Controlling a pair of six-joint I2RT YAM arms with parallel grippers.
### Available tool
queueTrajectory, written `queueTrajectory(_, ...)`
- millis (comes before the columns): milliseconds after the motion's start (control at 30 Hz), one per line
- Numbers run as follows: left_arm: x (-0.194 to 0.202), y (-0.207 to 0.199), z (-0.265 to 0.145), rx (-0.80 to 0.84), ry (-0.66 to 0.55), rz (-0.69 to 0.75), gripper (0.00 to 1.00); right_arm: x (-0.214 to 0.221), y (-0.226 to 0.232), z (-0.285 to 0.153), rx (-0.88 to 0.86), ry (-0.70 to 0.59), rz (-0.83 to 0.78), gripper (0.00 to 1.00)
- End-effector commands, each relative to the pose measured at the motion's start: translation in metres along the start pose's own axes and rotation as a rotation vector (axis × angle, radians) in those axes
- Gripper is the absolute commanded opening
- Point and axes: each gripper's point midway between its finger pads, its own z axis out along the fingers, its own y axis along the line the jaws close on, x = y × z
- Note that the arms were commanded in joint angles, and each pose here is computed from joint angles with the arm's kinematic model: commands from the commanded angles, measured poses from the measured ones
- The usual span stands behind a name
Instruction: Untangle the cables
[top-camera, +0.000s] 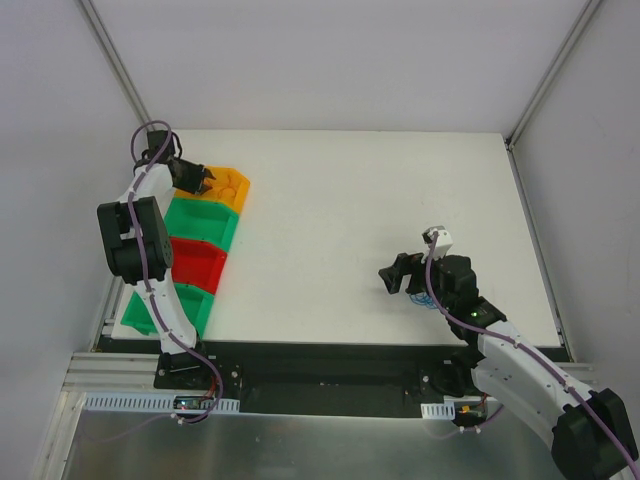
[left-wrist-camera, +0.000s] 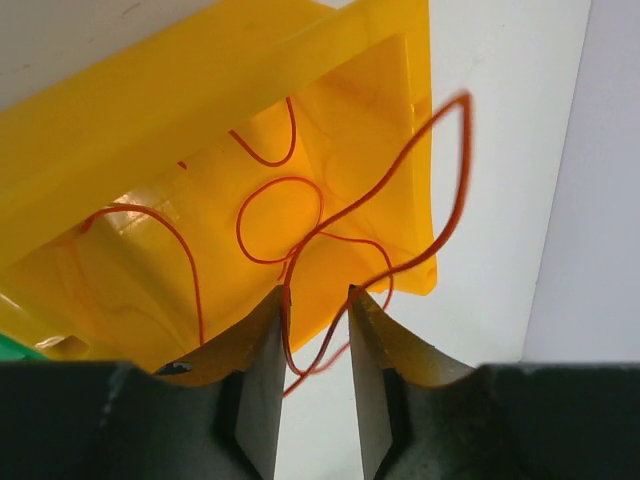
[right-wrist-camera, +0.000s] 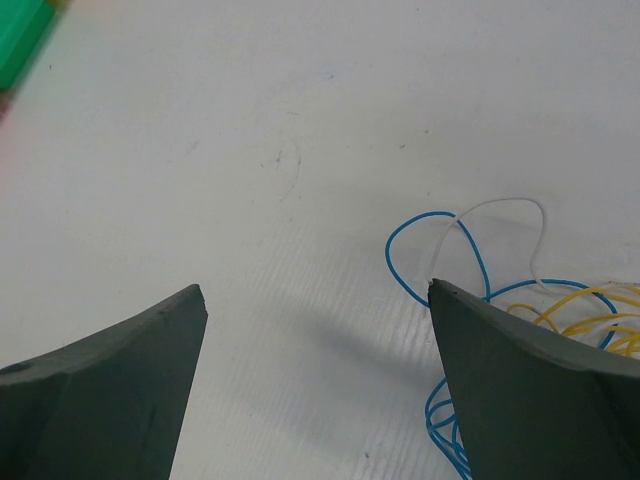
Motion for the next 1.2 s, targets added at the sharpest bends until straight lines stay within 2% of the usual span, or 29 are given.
queueTrajectory(0, -0.008, -0.016, -0.031, 0.039, -0.06, 0.044, 0.35, -0.014, 0.008, -0.001, -0.036, -0.049, -0.008, 0.95)
queueTrajectory(167, -0.013, -0.02, -0.057, 0.054, -0.124, 0.124, 0.5, -0.015, 0.009, -0.001, -0.037, -0.052, -0.008, 0.95)
queueTrajectory(200, -0.014, -0.02, -0.062, 0.053, -0.137, 0.137, 0.58, -0.014, 0.009, -0.001, -0.038, -0.051, -0.007, 0.95)
queueTrajectory(400, -0.03, -0.01, -0.084, 0.007, -0.258, 0.239, 0.57, -0.015, 0.008, -0.001, -0.036, -0.054, -0.007, 0.95)
queueTrajectory(500, -0.026, -0.016, -0.081, 0.017, -0.244, 0.329, 0.56, -0.015, 0.009, -0.001, -0.037, -0.052, -0.005, 0.95)
queueTrajectory(633, -0.01, -0.047, -0.065, 0.064, -0.193, 0.645, 0.57, -0.014, 0.009, 0.0, -0.037, -0.047, -0.005, 0.95)
queueTrajectory(767, -0.008, -0.049, -0.048, 0.003, -0.23, 0.795, 0.58, -0.013, 0.007, 0.001, -0.031, -0.044, -0.006, 0.95)
queueTrajectory(867, -0.009, -0.047, -0.034, -0.012, -0.217, 0.805, 0.56, -0.012, 0.007, 0.001, -0.03, -0.041, -0.006, 0.95)
queueTrajectory(967, -0.015, -0.043, -0.023, -0.046, -0.23, 0.797, 0.4, -0.01, 0.007, 0.002, -0.029, -0.034, -0.005, 0.95)
queueTrajectory(1167, -0.032, -0.04, -0.002, -0.112, -0.268, 0.832, 0.24, -0.01, 0.006, 0.003, -0.027, -0.033, -0.006, 0.95)
